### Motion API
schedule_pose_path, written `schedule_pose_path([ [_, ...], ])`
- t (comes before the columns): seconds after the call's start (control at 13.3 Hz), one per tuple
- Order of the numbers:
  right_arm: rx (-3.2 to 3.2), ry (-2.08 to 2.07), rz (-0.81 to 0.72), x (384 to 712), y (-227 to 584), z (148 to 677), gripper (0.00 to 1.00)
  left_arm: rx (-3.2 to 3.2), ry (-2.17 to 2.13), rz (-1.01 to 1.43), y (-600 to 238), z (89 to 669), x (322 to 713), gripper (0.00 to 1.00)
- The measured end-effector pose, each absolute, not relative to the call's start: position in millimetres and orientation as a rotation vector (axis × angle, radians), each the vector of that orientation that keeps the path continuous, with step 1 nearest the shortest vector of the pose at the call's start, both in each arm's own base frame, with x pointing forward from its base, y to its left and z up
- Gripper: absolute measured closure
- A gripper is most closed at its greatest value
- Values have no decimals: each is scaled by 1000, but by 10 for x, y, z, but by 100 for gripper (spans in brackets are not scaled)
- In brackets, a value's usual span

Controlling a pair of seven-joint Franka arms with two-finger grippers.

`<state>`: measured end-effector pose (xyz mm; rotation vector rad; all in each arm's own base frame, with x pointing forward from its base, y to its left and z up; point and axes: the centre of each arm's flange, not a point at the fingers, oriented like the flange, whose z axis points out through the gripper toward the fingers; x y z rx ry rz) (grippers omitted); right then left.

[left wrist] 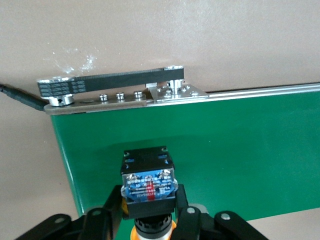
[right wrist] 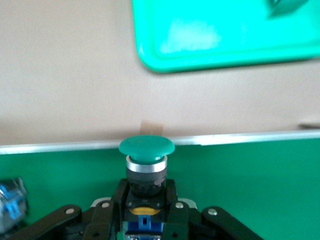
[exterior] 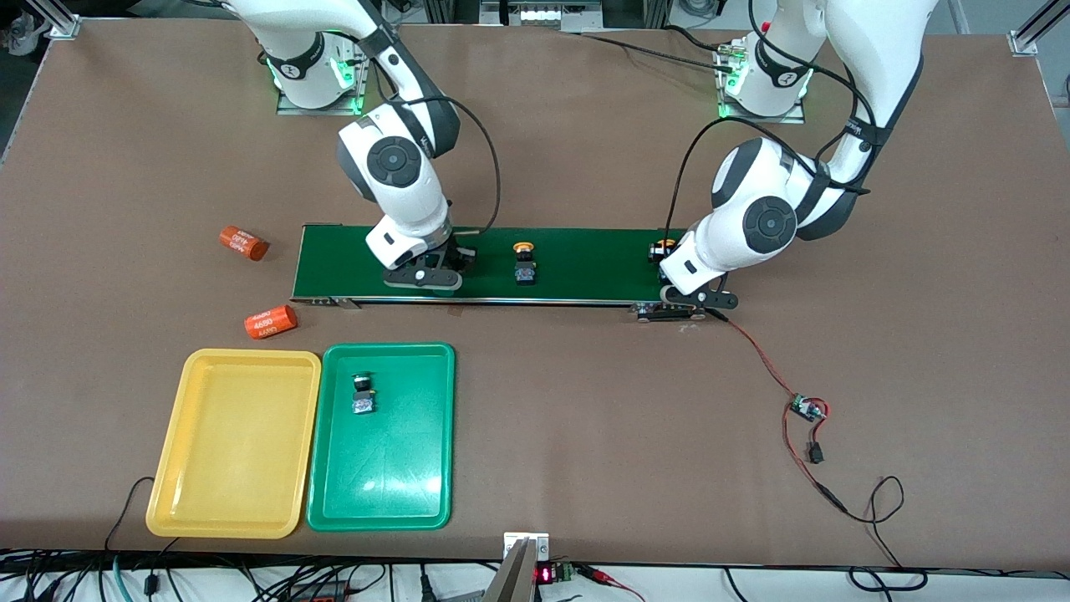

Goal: Sort buttons by color to trays
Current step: 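Lift the green button while the left gripper sets the yellow on the belt, then drop the green button into the green tray while the left gripper withdraws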

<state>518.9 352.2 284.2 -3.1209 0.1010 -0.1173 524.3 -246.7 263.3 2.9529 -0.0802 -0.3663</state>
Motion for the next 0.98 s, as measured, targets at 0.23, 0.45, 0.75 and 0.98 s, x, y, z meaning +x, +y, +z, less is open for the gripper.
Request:
schedule_pose_path([
  [0.23, -3115, 7, -218, 5725, 3186, 3212, 67, 2949, -77, -335, -2478, 2687, 5296, 22],
  [0.45, -3113, -36, -268, 6233, 2878, 3120, 67, 2947, -67, -265, -2450, 2876, 5418, 0],
  [0.75, -3092, -58, -338, 6663, 2861, 2835, 67, 2975, 10, 2, -1742, 3682, 5818, 0],
  [0.98, -3069, -71, -395, 6741, 2826, 2640, 50, 2996, 160, 127, -982, 4151, 5939, 0],
])
